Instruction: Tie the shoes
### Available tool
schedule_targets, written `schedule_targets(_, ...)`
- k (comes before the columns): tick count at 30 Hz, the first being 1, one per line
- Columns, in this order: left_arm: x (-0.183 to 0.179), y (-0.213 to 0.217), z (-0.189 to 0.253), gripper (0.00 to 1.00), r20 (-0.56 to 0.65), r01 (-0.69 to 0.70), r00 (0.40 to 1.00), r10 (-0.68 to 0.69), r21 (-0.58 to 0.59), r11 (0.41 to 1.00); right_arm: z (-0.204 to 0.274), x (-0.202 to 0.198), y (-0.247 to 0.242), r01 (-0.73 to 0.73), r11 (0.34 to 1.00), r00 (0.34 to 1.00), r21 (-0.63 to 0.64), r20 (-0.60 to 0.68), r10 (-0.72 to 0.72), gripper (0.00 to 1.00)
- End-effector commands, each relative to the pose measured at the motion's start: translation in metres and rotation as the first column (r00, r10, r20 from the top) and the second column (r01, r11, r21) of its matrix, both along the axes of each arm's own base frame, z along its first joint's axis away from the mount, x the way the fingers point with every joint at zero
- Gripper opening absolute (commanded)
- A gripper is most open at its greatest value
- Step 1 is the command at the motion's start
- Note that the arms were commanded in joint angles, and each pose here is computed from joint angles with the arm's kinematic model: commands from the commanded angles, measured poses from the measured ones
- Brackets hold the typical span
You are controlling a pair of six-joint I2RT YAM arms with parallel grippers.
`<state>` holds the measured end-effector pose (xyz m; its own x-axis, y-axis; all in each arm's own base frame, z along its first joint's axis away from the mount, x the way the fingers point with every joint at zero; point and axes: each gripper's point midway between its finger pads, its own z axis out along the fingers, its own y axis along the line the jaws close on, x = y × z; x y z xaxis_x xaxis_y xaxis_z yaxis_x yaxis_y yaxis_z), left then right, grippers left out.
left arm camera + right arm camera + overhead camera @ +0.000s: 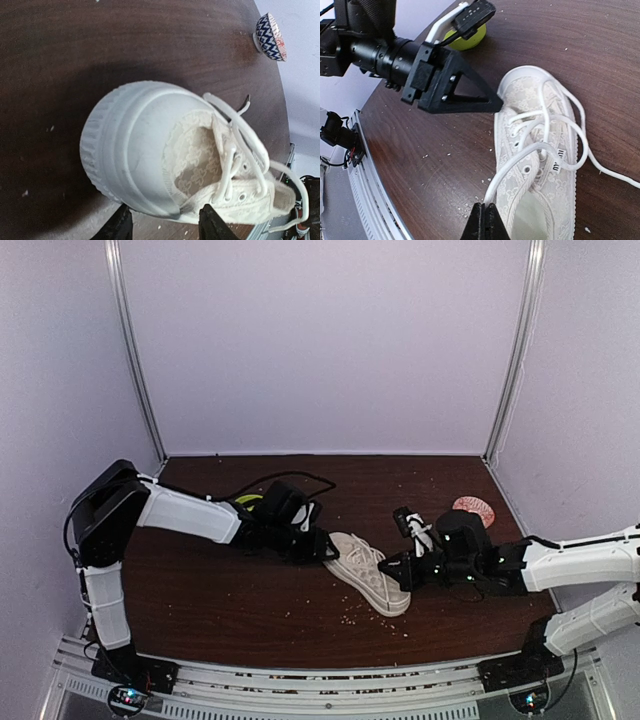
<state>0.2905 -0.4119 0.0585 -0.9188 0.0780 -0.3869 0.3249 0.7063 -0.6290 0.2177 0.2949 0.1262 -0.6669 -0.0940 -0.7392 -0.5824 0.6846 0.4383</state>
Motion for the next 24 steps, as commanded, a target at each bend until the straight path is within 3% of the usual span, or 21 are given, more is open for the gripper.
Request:
schedule_targets(1, 0.024, -0.025, 0.022, 0.48, 0.112, 0.072, 0.992, -0.063, -0.084, 0.994, -0.008, -0.023, -0.001, -0.05, 0.998, 0.996, 0.033, -0.073, 0.052, 0.0)
schedule_targets(4, 0.029, -0.035, 0.03, 0.49, 0.142, 0.116, 0.984, -0.103, -0.091, 0.989, -0.012, -0.031, -0.001, -0.054, 0.998, 0.994, 0.038, -0.096, 0.057, 0.0)
schedule_targets(8, 0.039, -0.016, 0.04, 0.53, 0.2, 0.064, 0.977, -0.068, 0.029, 0.998, -0.003, -0.026, -0.01, 0.014, 0.998, 0.997, 0.053, -0.071, -0.01, 0.0)
schedule_targets(12, 0.037, 0.003, 0.066, 0.57, 0.246, 0.007, 0.969, -0.031, 0.1, 0.995, 0.011, -0.009, -0.031, 0.155, 0.987, 0.988, 0.042, -0.014, -0.154, 0.0)
schedule_targets(15, 0.023, -0.006, 0.077, 0.57, 0.238, 0.039, 0.969, -0.066, 0.116, 0.993, 0.019, 0.002, -0.045, 0.245, 0.968, 0.969, 0.047, 0.026, -0.247, 0.0)
schedule_targets(24, -0.016, -0.063, 0.076, 0.4, 0.132, 0.219, 0.966, -0.224, 0.047, 0.975, 0.021, 0.012, -0.053, 0.299, 0.954, 0.953, -0.007, 0.064, -0.298, 0.0)
